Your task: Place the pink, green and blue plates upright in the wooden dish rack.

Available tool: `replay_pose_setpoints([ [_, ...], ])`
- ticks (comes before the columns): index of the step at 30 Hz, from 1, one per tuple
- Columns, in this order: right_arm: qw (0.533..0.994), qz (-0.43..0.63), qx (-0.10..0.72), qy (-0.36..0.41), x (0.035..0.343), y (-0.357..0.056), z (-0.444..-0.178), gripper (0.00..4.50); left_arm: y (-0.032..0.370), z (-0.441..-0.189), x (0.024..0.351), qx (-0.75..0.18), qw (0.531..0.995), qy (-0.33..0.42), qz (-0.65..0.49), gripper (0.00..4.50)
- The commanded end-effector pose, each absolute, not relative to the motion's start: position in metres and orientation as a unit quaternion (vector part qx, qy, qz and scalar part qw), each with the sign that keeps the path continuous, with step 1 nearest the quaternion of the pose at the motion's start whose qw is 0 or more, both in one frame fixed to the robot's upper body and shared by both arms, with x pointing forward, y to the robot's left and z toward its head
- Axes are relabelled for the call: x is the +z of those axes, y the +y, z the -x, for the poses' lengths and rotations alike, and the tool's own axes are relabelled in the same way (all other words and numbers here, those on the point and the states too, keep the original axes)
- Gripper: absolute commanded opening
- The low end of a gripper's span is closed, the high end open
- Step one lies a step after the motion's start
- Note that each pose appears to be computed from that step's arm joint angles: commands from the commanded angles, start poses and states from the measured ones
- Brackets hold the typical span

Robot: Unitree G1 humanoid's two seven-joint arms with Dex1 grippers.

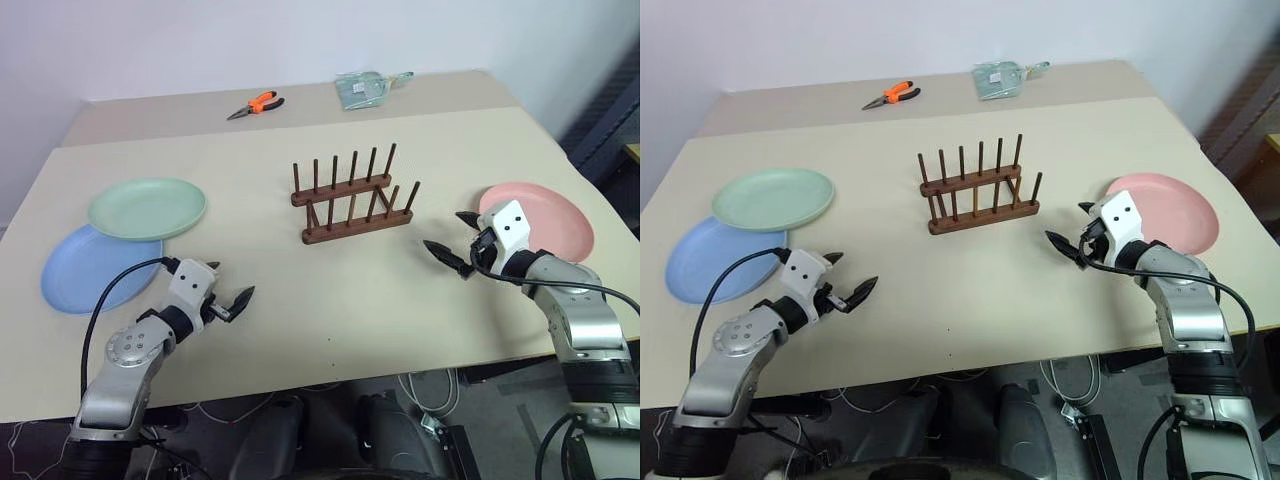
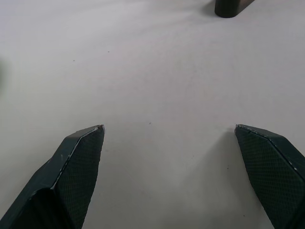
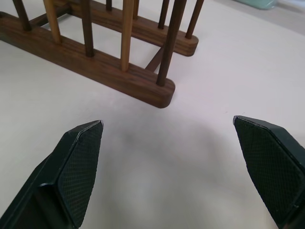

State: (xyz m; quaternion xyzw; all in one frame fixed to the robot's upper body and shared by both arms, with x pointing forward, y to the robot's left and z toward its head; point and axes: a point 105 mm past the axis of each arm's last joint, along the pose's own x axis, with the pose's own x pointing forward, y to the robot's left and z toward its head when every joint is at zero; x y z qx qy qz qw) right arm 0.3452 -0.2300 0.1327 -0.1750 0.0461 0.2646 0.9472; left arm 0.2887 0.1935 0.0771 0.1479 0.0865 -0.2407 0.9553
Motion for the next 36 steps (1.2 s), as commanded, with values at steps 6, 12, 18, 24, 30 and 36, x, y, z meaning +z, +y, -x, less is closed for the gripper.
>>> replay_pose_setpoints([
  [6,0.945,0.196,0.260,0.007,0.152,-0.224,-0.348,4.50,0.190,-0.293,0.079,-0.256,0.950,0.083,-0.159,4.48],
  [12,0.939,0.175,0.293,0.031,0.142,-0.210,-0.341,4.50,0.169,-0.302,0.083,-0.315,0.935,0.078,-0.143,4.48],
  [18,0.936,0.178,0.302,0.026,0.131,-0.187,-0.330,4.50,0.120,-0.335,0.081,-0.414,0.893,0.084,-0.159,4.48],
  [24,0.944,0.183,0.274,0.004,0.134,-0.179,-0.317,4.50,0.092,-0.376,0.077,-0.442,0.877,0.096,-0.163,4.48],
  [30,0.950,0.187,0.249,0.009,0.132,-0.187,-0.307,4.50,0.076,-0.387,0.070,-0.467,0.863,0.100,-0.164,4.48],
  [36,0.951,0.194,0.240,0.013,0.132,-0.192,-0.304,4.50,0.075,-0.385,0.068,-0.483,0.857,0.094,-0.156,2.18],
])
